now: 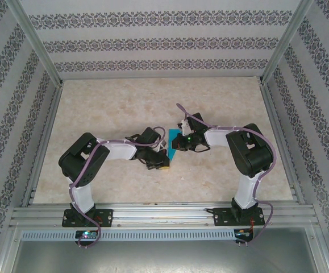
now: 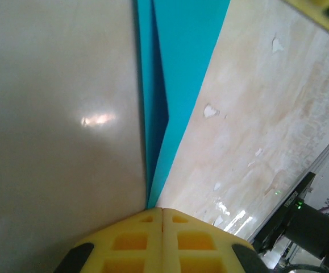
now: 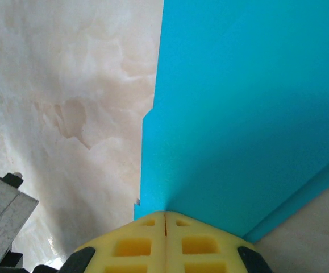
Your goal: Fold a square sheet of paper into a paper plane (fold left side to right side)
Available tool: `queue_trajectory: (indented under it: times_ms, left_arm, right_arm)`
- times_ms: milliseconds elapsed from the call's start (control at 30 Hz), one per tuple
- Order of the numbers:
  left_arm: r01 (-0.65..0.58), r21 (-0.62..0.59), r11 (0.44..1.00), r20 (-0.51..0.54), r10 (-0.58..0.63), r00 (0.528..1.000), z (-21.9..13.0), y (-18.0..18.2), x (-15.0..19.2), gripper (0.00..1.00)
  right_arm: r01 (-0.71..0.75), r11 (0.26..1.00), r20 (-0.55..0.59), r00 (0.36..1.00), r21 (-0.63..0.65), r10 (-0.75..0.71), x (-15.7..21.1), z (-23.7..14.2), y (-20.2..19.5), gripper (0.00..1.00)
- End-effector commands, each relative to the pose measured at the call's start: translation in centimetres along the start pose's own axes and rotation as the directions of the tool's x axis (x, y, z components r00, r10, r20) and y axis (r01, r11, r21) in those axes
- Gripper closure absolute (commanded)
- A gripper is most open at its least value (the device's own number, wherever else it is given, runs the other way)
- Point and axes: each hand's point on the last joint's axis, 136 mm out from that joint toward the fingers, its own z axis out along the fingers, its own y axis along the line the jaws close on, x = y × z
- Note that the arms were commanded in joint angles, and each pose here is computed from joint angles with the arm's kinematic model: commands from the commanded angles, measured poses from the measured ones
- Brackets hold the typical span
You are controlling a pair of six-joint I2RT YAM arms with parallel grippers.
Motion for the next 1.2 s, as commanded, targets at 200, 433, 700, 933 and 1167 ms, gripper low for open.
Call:
queue_trajectory:
  times_ms: [200,433,700,933,1167]
  left_arm:
    - [-0.024,0.038,0.999,0.043,0.022,0.999,-2.9,-3.1,-1.0,1.0]
    - [-0.026,0.033,0.999,0.041,0.024,0.999,-1.8,-2.5,-3.2,1.0]
    - [-0.017,0.004,1.0,0.019,0.017,1.0,0.2,-1.2,-4.2,1.0]
    - [0.023,-0.071,0.997,0.001,-0.023,1.0,1.3,1.8,-3.3,1.0]
    - [0.043,-0.104,0.994,-0.003,-0.044,0.999,1.5,3.0,-2.7,1.0]
  right_arm:
    - [-0.084,0.979,-0.13,0.986,0.184,0.109,4.8,1.4,-5.0,1.0]
    - [-0.086,0.98,-0.129,0.986,0.179,0.11,4.8,1.4,-4.8,1.0]
    - [-0.082,0.982,-0.128,0.986,0.17,0.104,4.7,1.4,-4.4,1.0]
    - [-0.051,0.995,-0.08,0.995,0.091,0.058,2.5,0.2,-1.4,1.0]
    - [0.005,1.0,0.033,0.999,-0.011,-0.005,-0.9,-3.0,2.7,1.0]
